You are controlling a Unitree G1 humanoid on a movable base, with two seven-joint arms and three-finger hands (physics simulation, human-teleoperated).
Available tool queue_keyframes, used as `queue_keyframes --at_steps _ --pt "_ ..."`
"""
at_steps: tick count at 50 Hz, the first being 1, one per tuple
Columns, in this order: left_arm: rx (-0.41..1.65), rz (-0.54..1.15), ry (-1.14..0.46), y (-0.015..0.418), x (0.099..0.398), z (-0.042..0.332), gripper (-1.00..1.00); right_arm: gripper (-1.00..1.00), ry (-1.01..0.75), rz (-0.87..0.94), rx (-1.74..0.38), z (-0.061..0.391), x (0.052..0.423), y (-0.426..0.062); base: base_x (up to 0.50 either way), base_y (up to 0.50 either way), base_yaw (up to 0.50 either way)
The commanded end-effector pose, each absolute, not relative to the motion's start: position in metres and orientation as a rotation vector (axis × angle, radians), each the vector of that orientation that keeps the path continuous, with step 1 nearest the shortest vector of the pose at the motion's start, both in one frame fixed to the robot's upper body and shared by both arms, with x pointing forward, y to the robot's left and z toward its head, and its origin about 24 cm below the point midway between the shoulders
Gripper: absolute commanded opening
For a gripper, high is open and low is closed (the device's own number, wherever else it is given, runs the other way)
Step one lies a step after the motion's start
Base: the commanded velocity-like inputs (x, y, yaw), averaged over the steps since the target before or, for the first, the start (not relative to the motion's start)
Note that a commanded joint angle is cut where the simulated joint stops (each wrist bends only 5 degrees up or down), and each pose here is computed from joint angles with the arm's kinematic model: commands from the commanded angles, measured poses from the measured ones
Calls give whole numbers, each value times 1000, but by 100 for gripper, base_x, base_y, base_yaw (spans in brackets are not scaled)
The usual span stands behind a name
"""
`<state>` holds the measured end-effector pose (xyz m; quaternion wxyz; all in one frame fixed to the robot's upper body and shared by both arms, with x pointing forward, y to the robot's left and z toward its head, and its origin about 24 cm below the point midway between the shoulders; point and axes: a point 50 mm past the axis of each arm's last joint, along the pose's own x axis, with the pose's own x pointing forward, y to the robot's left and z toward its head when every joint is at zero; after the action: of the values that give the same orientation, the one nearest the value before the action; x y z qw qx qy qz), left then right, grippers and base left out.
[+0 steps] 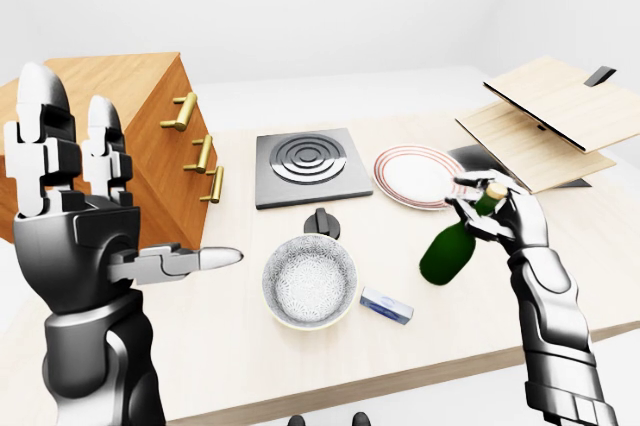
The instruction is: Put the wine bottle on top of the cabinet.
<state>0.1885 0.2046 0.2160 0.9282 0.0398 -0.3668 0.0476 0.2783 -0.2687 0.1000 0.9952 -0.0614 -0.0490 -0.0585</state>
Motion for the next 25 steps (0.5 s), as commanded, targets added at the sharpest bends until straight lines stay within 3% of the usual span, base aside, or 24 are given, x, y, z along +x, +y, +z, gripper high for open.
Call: queue_keyframes --at_steps 1,15,25 --pt "80 97 -731 205 190 212 100 -100 -112 -116 -110 102 278 -268 0 0 0" --pt "74 95 -744 206 186 214 100 -100 -194 -91 -138 117 266 -257 0 0 0" --pt "66 90 -740 205 186 213 100 -100 -434 24 -231 170 252 -221 0 0 0"
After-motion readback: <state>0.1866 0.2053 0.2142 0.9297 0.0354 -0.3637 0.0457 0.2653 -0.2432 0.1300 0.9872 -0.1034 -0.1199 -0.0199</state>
